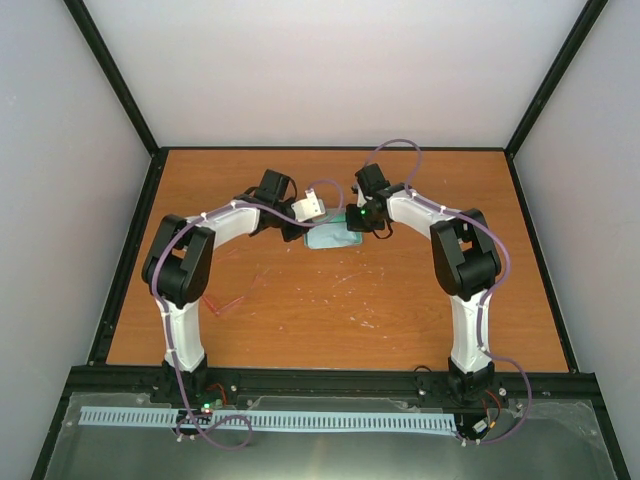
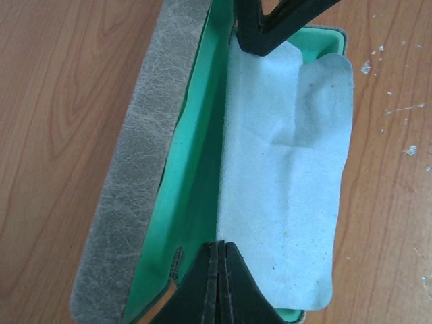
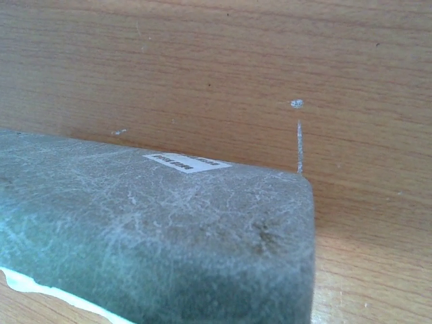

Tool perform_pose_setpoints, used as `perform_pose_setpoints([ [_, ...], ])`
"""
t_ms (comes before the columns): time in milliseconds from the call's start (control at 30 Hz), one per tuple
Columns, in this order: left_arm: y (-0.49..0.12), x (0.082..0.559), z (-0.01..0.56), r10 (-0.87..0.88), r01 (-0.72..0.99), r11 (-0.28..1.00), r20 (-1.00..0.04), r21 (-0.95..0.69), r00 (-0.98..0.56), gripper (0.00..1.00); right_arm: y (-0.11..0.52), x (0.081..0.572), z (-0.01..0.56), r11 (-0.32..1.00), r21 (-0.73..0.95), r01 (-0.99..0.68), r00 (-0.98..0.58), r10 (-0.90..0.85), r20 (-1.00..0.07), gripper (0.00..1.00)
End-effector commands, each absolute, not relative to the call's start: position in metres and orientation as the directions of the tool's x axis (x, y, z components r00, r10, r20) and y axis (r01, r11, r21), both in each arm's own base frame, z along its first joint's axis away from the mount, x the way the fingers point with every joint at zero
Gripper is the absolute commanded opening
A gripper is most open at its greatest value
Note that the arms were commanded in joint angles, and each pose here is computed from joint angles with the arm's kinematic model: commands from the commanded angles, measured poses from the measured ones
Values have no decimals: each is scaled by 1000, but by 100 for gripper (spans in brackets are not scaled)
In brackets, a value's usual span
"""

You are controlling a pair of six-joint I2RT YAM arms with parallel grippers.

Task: Organize the sunglasses
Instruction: Place the glasses cleaning cloth in the sunglasses case.

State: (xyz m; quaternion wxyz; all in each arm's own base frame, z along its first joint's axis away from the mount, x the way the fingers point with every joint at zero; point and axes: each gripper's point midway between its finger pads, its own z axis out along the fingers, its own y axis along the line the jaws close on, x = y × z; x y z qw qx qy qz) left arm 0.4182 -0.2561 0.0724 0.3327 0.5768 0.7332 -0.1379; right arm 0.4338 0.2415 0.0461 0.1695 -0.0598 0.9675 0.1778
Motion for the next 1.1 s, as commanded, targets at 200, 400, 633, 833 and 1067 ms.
perform_pose_setpoints([
  [200,-256,435,69,752,930,306,-651,201,-107,1,235,444,43,943,292,-162,-931,-48,-362,3],
  [400,-256,435,66,752,931,306,-651,198,-108,1,236,442,36,942,296,-158,-937,-49,-345,3],
  [633,-258,442,70,746,924,314,-659,219,-97,1,235,446,37,945,289,-154,-932,-42,-360,3],
  [833,-258,445,70,746,922,315,-659,226,-93,1,234,449,42,945,289,-152,-923,-31,-384,3],
  [1067,-258,447,71,745,917,322,-661,234,-93,1,235,451,48,943,295,-155,-912,-21,-409,3],
])
